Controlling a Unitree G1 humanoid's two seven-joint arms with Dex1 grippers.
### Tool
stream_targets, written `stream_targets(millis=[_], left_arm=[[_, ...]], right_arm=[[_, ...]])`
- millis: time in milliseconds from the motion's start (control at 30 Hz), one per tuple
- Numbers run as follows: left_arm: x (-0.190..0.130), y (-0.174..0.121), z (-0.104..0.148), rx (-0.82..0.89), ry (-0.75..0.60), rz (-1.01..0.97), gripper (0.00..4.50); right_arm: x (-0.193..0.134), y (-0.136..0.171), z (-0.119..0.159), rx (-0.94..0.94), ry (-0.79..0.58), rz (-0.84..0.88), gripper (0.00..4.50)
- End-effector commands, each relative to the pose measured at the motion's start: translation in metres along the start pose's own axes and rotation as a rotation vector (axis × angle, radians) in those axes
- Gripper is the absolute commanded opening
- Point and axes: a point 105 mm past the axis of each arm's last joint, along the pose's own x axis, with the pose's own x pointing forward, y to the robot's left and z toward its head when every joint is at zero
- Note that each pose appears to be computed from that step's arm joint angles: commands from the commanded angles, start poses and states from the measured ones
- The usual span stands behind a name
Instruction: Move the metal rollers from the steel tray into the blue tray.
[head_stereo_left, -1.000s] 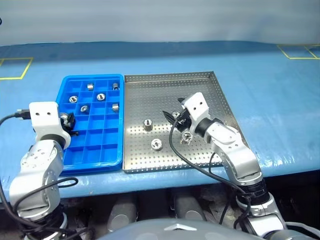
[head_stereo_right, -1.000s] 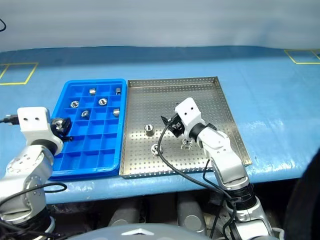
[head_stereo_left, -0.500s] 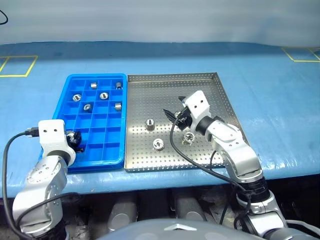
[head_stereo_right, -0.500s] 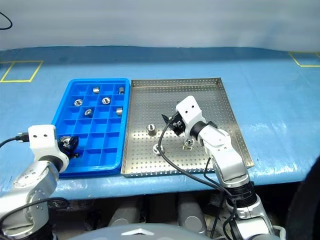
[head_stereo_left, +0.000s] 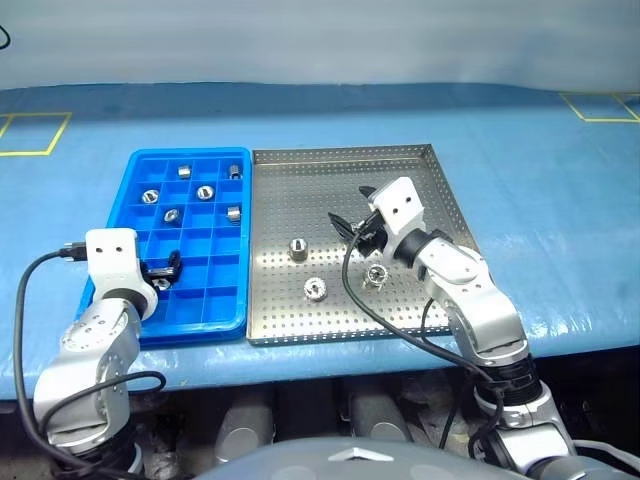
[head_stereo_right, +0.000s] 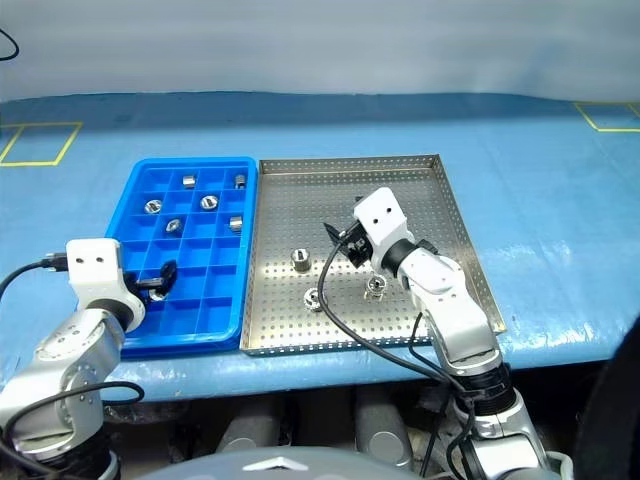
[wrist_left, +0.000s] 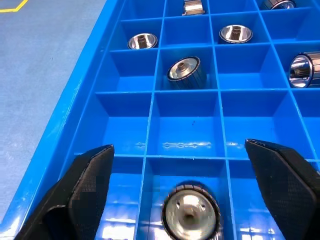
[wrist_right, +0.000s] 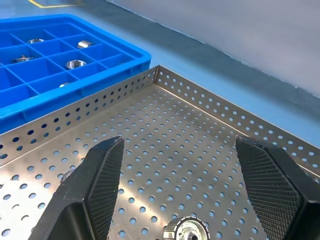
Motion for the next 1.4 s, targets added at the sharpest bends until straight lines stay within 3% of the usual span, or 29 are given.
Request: stream_targets(millis=[33, 200, 367, 1033, 1367, 1400], left_arm=[[-0.007, -0.045, 0.039, -0.032, -0.168, -0.243, 4.47], [-0.01, -0.109, 0.056, -0.01, -0.205, -0.565, 4.47], [0.006, -0.145, 0.042, 0.067, -0.116, -0.664, 4.47], [0.042, -0.164, -0.025, 0.164, 0.136, -0.651, 4.47], [0.051, -0.165, -0.034, 0.157, 0.177, -0.618, 4.47], [0.051, -0.165, -0.034, 0.154, 0.18, -0.619, 4.31]], right_arm=[[-0.011, 0.015, 0.018, -0.028, -0.069, 0.111, 3.72], [-0.028, 0.011, 0.001, -0.102, 0.047, 0.139, 3.72], [-0.047, 0.016, -0.015, -0.119, 0.142, 0.194, 3.72], [-0.055, 0.014, -0.012, -0.113, 0.142, 0.114, 3.72], [-0.053, 0.013, -0.008, -0.108, 0.116, 0.091, 3.72], [-0.053, 0.013, -0.007, -0.108, 0.114, 0.088, 3.72]])
